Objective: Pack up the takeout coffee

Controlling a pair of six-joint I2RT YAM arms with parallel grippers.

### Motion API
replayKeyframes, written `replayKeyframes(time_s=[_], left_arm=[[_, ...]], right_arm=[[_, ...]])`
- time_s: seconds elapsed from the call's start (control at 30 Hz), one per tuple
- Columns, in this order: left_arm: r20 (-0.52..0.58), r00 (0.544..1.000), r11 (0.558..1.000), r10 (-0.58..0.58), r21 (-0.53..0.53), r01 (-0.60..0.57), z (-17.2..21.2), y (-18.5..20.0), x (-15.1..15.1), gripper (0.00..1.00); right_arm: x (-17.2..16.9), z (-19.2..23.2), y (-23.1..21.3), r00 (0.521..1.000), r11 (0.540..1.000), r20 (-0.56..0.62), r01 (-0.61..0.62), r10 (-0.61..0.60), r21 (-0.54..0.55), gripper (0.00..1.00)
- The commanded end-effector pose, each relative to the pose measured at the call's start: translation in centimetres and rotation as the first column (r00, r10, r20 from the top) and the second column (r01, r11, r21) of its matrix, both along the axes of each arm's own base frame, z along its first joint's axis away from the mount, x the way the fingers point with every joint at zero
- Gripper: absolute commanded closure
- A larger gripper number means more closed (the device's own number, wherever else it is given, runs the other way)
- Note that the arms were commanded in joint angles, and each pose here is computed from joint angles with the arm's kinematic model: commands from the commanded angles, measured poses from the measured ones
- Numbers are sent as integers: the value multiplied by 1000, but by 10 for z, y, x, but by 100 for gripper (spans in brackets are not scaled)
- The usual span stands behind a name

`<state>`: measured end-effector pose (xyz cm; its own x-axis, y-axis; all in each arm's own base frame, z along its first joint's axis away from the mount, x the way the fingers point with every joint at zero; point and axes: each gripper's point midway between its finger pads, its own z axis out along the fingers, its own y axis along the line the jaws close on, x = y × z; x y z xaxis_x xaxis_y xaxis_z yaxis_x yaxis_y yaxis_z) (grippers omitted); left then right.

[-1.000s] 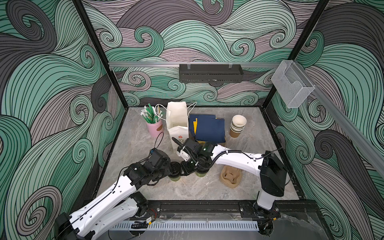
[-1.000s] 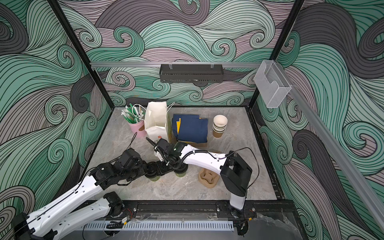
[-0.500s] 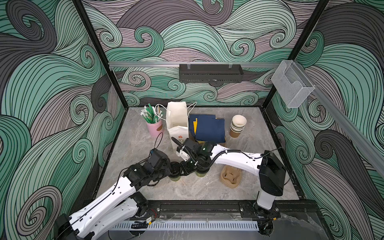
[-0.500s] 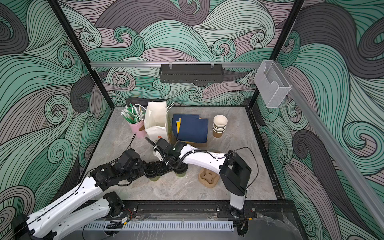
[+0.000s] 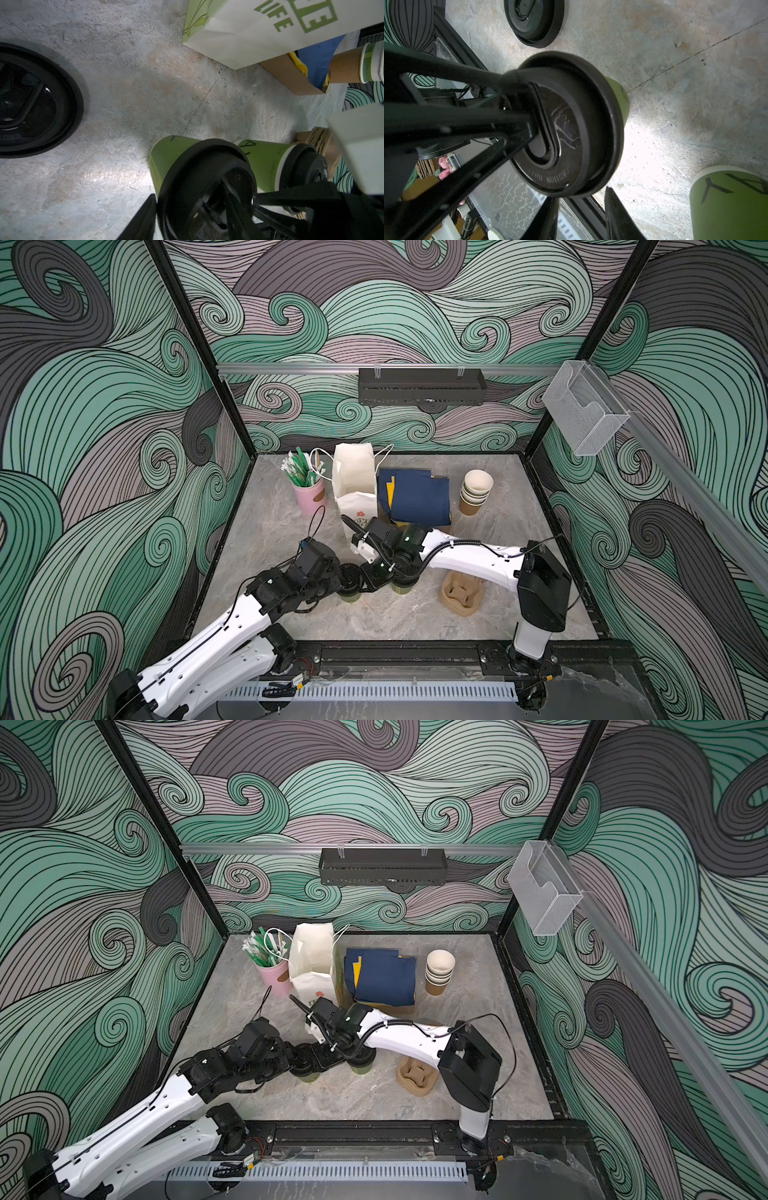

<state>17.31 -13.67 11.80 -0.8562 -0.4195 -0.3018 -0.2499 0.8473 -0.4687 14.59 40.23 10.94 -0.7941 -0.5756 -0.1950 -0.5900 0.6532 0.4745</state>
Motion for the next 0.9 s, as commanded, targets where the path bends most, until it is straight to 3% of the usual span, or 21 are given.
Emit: replayKeyframes(time_s=[0.0, 0.47, 0.87], left_arm=[[-76, 997, 998, 10, 69, -4, -21, 15, -14, 49], [-74, 997, 998, 4, 63, 0, -20, 13, -14, 49], [-67, 998, 998, -1, 59, 5, -19, 13, -14, 49]], right_arm=[[-3, -71, -43, 1000, 960, 13, 12, -9, -279, 62], [-2, -56, -30, 1000, 970, 25, 0, 6, -244, 62], [11, 69, 0, 982, 997, 187, -4, -10, 73, 53]])
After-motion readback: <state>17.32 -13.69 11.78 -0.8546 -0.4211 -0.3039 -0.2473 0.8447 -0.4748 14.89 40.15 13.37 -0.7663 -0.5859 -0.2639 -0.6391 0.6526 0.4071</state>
